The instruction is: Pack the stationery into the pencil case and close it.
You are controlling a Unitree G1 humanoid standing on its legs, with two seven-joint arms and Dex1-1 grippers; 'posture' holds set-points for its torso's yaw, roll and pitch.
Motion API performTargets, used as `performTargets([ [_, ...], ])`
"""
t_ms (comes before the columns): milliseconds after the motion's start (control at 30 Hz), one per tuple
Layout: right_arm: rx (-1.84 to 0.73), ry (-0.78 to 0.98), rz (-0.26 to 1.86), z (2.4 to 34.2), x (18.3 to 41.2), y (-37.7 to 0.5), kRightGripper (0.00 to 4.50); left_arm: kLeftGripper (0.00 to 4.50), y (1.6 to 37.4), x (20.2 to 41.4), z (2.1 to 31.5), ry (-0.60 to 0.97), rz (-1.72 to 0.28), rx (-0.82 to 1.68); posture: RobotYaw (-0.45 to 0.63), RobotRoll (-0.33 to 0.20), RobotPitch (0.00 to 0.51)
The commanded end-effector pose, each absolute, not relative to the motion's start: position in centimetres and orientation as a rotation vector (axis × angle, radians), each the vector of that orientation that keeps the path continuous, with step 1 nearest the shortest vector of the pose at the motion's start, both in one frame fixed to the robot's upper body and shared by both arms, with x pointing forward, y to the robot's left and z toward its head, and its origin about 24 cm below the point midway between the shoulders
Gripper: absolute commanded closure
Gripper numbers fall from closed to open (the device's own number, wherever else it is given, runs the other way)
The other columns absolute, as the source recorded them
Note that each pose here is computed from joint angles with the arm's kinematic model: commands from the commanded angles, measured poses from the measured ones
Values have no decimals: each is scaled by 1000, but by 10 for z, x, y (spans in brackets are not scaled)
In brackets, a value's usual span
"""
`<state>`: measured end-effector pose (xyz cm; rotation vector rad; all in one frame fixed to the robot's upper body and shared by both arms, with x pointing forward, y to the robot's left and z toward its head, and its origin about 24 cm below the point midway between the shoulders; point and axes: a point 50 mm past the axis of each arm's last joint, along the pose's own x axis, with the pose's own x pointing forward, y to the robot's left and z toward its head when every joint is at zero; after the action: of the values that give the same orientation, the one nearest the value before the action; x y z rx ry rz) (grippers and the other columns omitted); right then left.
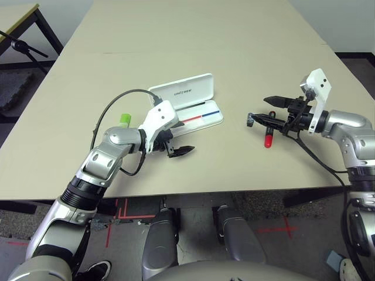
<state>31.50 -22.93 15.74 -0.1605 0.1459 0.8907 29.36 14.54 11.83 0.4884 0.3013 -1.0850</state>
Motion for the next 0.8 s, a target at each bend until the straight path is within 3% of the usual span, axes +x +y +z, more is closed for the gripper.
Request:
performTargets([
  [33, -152, 161, 899, 153, 312, -227, 0, 9, 147, 293, 112, 353, -1085, 503, -110, 0, 154],
  [500, -128, 172, 906, 149, 307, -223, 0, 9, 149, 294, 101, 446, -1077, 442, -122, 0, 153],
  [633, -122, 174, 910, 146, 307, -220, 0, 946, 150, 296, 101, 450, -1070, 434, -121, 0, 154],
  [800, -118, 176, 919, 144, 306, -217, 0, 2916, 153, 301, 106, 441, -1061, 431, -117, 0, 153],
])
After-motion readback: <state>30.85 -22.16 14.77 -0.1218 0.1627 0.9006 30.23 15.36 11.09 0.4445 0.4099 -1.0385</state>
